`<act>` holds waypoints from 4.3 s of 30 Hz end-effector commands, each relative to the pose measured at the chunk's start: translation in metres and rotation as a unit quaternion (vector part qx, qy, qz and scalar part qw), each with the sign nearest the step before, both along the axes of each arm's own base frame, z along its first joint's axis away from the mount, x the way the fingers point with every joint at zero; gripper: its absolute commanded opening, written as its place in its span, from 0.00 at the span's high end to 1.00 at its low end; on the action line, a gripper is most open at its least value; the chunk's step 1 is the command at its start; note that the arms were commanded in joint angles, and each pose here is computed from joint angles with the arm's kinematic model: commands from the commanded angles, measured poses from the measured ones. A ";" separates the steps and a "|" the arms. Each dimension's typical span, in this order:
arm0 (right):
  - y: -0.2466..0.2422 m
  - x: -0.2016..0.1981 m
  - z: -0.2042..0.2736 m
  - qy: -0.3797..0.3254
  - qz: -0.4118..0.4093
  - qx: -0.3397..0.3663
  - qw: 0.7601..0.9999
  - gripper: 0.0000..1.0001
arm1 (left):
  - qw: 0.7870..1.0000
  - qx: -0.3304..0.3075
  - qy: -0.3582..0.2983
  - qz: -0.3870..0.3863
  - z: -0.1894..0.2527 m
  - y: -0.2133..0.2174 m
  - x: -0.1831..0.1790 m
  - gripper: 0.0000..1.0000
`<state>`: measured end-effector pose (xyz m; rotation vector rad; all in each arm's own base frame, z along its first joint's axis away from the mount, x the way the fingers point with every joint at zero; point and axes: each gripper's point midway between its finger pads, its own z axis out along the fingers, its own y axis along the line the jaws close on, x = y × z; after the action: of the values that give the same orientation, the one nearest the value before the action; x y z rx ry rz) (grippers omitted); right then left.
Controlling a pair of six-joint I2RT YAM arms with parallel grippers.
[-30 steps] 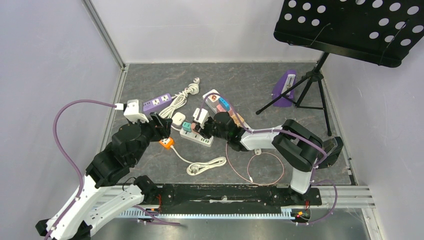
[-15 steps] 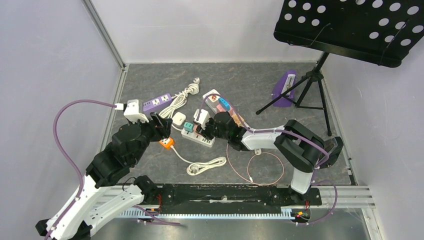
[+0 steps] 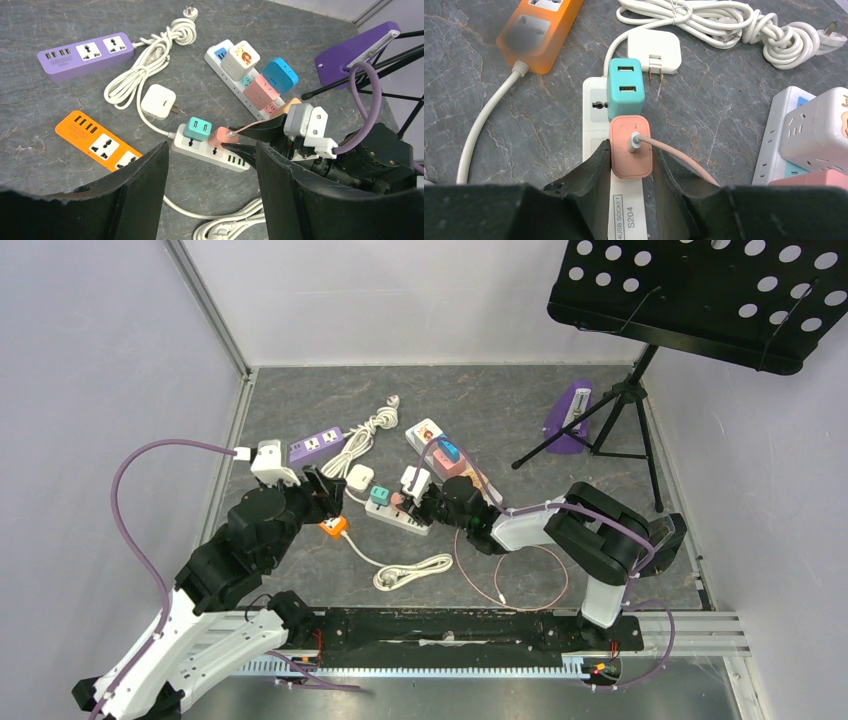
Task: Insert the plug
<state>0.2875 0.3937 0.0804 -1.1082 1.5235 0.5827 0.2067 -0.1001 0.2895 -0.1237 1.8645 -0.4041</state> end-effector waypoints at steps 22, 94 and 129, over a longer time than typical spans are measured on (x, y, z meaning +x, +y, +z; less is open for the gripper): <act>-0.062 -0.040 -0.122 0.129 -0.029 -0.196 0.972 1.00 | 1.000 -0.011 -0.015 0.000 0.006 -0.001 0.002 0.31; -0.091 -0.079 0.112 0.196 -0.096 0.030 0.976 0.24 | 0.948 0.114 0.292 0.050 -0.210 -0.052 0.185 0.20; -0.095 -0.073 0.112 0.194 -0.116 0.027 0.974 0.23 | 0.923 0.144 0.353 0.049 -0.272 -0.039 0.162 0.58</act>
<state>0.2098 0.3002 0.1800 -0.8284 1.9586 0.7027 0.3739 -0.1434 0.0224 -0.2163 2.5824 -0.0092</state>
